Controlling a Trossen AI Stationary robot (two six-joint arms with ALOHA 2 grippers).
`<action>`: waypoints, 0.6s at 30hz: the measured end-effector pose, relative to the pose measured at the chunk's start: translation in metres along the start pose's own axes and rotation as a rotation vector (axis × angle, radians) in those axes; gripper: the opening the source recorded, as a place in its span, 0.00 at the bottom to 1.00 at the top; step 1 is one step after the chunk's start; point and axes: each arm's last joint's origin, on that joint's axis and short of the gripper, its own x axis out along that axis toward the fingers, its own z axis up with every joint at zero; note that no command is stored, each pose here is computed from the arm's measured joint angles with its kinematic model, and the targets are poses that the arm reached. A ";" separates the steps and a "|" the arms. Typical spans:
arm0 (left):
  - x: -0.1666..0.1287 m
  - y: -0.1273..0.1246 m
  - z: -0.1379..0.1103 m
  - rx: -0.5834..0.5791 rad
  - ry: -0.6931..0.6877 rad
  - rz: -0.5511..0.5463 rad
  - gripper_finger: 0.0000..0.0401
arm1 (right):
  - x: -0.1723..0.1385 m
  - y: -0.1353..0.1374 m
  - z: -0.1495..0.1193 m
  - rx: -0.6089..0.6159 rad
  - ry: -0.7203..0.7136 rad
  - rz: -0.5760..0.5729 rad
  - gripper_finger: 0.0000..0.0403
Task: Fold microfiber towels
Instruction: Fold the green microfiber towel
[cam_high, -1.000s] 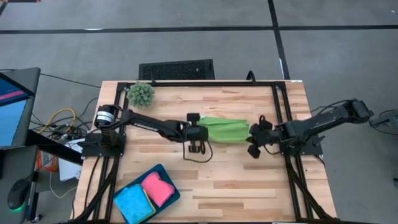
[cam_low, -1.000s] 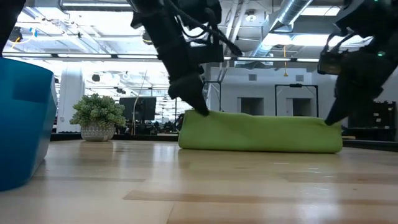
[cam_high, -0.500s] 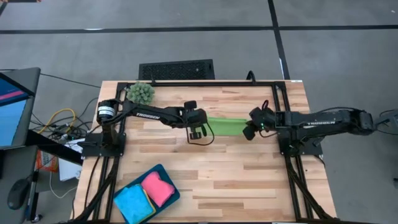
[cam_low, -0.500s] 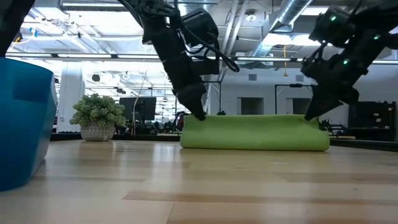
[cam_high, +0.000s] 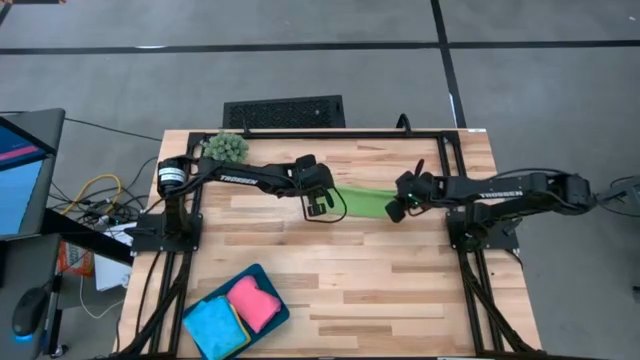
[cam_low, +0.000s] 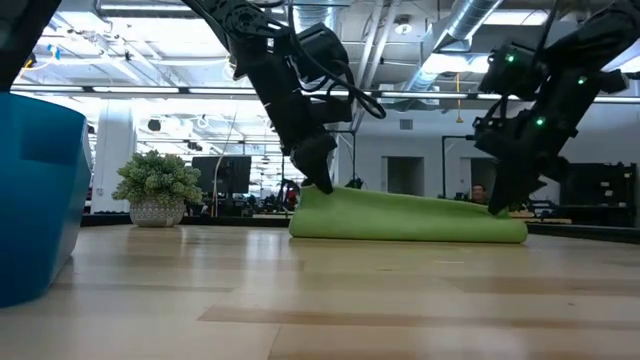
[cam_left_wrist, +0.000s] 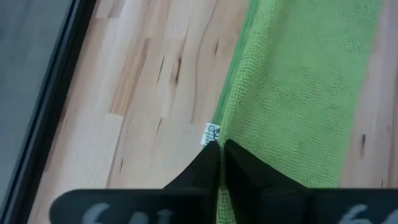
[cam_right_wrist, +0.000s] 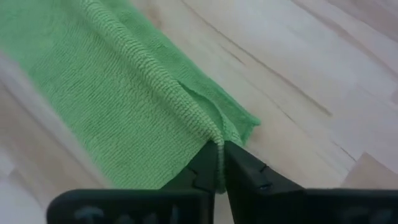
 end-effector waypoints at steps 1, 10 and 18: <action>0.000 0.000 0.000 -0.001 0.001 0.000 0.05 | 0.002 -0.001 0.001 0.004 0.002 -0.006 0.13; 0.001 0.005 -0.002 0.003 0.012 0.008 0.26 | 0.006 -0.008 0.008 0.060 -0.035 -0.041 0.26; -0.004 0.022 0.002 -0.152 -0.015 -0.036 0.40 | -0.009 -0.013 0.014 0.118 -0.108 0.026 0.34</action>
